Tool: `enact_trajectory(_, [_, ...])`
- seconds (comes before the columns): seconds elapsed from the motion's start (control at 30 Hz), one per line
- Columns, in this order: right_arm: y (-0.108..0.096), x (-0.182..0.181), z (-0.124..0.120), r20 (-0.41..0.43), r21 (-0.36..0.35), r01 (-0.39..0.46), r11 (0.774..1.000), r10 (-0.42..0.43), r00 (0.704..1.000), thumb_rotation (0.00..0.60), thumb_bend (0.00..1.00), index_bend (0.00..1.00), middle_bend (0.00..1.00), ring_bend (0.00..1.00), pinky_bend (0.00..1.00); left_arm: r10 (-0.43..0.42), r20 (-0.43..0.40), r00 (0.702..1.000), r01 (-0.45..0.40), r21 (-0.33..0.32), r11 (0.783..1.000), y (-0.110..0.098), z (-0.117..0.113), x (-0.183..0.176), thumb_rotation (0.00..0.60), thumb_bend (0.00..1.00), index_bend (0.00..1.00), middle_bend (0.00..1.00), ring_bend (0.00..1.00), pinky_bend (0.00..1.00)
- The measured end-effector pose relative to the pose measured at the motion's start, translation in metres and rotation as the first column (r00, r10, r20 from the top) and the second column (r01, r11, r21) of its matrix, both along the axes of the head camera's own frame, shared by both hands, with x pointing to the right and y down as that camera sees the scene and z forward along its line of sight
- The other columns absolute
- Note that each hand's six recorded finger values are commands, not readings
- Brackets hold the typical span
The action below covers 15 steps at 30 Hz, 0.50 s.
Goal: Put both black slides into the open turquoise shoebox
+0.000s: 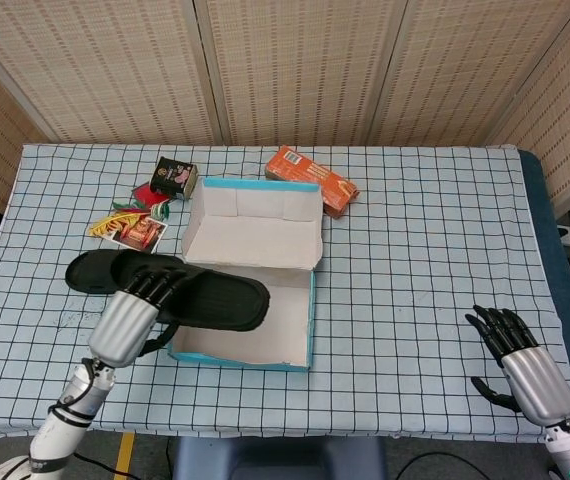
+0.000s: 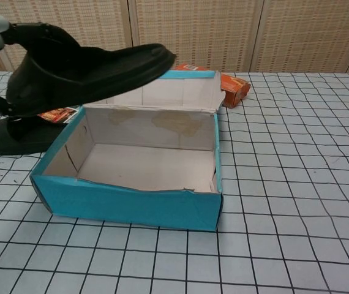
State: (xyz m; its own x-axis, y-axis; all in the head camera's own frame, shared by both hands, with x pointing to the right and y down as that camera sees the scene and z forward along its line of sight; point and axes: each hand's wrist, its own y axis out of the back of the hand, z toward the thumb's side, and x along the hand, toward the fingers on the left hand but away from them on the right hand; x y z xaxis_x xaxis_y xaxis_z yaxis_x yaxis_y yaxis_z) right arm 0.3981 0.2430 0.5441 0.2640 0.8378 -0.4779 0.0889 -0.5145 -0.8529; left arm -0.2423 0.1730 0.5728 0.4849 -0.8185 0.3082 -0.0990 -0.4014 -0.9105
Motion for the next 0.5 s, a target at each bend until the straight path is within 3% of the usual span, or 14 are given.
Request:
enact_trajectory(0.13, [-0.001, 0.0, 0.002, 0.004, -0.01, 0.003, 1.0, -0.003, 1.0, 0.6, 0.17, 0.0, 0.0, 0.0, 0.0, 0.06, -0.041, 0.997, -0.061, -0.029, 0.998, 0.0, 0.004, 0.045, 0.6, 0.67, 0.81, 0.91, 0.87, 0.75])
enact_trajectory(0.27, [-0.001, 0.001, 0.002, 0.008, -0.018, 0.003, 1.0, -0.002, 1.0, 0.6, 0.17, 0.0, 0.0, 0.0, 0.0, 0.056, -0.094, 0.994, -0.061, -0.06, 0.996, -0.003, 0.01, 0.074, 0.6, 0.67, 0.81, 0.91, 0.87, 0.75])
enact_trajectory(0.5, [-0.002, 0.004, 0.0, 0.014, -0.016, -0.004, 1.0, 0.004, 1.0, 0.6, 0.17, 0.0, 0.0, 0.0, 0.0, 0.024, -0.044, 0.999, -0.03, -0.126, 0.992, -0.013, 0.041, 0.087, 0.6, 0.67, 0.81, 0.91, 0.87, 0.75])
